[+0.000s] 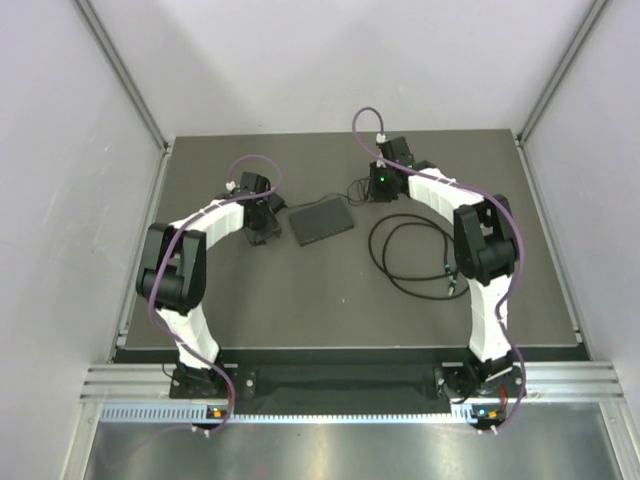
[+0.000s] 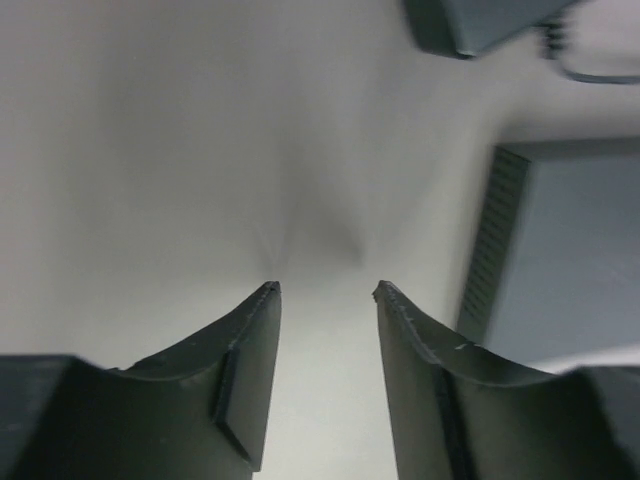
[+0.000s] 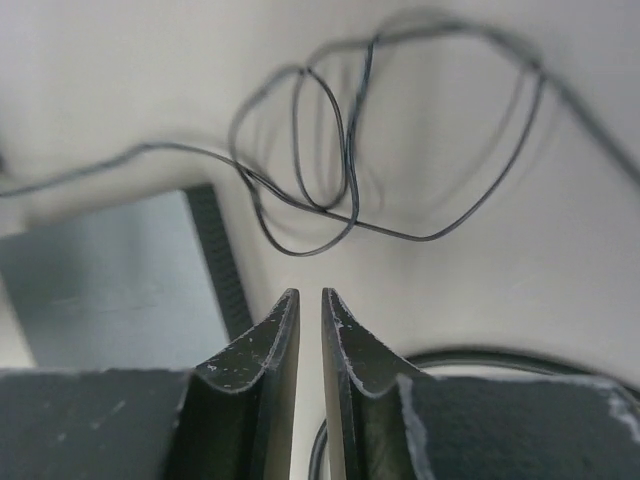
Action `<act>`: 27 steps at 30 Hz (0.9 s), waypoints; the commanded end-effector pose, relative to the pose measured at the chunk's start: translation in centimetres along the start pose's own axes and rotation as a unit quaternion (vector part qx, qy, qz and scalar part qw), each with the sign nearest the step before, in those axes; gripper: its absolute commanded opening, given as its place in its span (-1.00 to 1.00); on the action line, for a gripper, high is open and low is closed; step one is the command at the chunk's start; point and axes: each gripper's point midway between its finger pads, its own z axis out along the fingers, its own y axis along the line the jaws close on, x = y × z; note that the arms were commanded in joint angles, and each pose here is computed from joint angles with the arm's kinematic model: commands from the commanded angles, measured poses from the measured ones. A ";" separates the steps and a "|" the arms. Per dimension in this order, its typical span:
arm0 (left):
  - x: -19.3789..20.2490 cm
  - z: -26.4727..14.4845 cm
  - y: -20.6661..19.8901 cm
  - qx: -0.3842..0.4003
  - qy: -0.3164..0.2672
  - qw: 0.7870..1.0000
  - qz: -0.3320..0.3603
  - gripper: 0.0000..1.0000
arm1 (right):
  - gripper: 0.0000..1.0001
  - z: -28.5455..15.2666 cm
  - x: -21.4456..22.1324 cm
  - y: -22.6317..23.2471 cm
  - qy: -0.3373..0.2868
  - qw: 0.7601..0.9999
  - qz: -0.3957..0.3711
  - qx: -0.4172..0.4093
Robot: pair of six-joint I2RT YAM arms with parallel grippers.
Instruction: Pull the plug from the switch port
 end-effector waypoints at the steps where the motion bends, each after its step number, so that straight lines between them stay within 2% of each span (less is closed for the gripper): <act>1: -2.4 1.2 -1.0 0.004 -0.034 0.999 -0.014 -0.05 | -0.70 0.4 -0.2 2.5 0.004 0.999 -0.008 -0.031; 4: -2.4 2.2 -1.2 0.004 -0.024 1.000 -0.010 -0.11 | -0.70 1.0 1.0 2.9 0.015 0.999 -0.013 -0.032; 15: -2.4 3.8 -2.1 0.015 -0.013 1.000 -0.012 -0.12 | -0.72 3.4 5.0 3.8 0.053 0.998 -0.002 -0.044; 21: -1.7 4.8 -4.2 0.036 0.014 0.999 0.009 -0.13 | -0.73 3.0 6.6 5.0 0.061 0.997 -0.012 -0.052; 27: -2.0 5.0 -5.2 0.046 0.016 0.999 0.017 -0.12 | -0.71 1.7 8.5 6.2 0.067 0.996 -0.017 -0.064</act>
